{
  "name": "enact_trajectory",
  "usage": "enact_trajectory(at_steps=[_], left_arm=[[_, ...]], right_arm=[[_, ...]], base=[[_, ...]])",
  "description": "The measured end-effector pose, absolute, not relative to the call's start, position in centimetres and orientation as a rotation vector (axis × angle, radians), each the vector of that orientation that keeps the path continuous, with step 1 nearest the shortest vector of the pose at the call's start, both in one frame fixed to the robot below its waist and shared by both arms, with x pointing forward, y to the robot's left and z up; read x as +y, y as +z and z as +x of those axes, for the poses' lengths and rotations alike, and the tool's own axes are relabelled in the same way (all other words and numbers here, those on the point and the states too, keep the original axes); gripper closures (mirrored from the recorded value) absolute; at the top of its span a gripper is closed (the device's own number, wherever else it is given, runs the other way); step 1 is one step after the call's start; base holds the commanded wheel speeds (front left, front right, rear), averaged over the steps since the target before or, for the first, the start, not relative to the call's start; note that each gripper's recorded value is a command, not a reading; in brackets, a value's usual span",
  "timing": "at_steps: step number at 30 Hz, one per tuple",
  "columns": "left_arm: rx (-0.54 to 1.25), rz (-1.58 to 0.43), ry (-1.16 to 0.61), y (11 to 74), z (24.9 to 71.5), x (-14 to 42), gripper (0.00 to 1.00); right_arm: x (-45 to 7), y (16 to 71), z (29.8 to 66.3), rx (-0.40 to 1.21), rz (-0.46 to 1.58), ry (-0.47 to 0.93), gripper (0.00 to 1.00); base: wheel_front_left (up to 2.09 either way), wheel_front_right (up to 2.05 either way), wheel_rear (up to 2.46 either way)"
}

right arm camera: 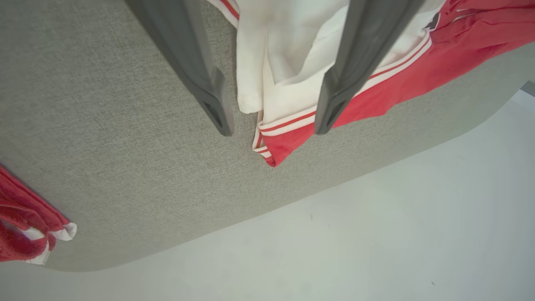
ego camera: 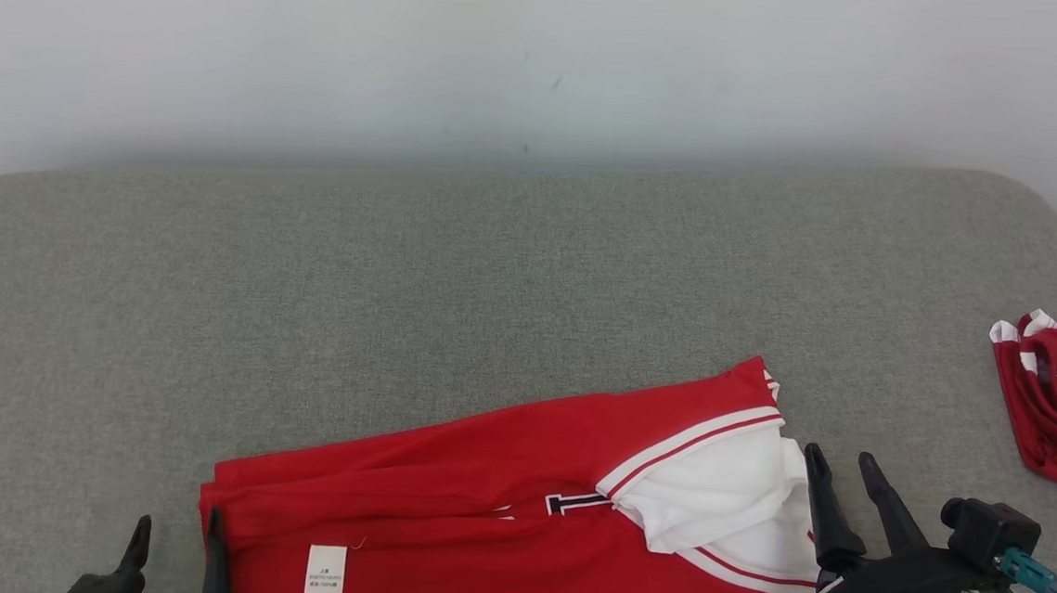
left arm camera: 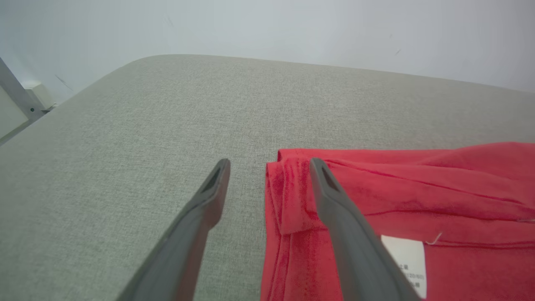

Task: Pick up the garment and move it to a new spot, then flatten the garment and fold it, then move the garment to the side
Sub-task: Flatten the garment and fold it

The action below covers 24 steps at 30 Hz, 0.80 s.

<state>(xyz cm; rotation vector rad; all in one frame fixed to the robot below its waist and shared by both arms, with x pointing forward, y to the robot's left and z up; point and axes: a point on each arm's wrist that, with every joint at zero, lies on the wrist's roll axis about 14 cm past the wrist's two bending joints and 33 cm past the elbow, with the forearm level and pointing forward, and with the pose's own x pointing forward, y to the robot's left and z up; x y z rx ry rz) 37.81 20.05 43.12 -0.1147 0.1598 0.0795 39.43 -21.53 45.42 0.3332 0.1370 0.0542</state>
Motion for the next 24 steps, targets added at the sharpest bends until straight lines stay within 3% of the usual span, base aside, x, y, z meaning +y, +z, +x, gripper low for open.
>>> enact_trajectory(at_steps=[6,24], left_arm=[[0.141,-0.107,0.111,43.6,36.1,20.8,0.0],[0.141,-0.106,0.128,43.6,34.7,20.9,0.0]], right_arm=[[-21.4,45.6,39.2,0.119,0.341,0.044,0.0],[-19.5,39.8,40.5,0.318,0.288,0.027,0.0]], base=[[0.0,0.0,0.0],[0.0,0.0,0.0]])
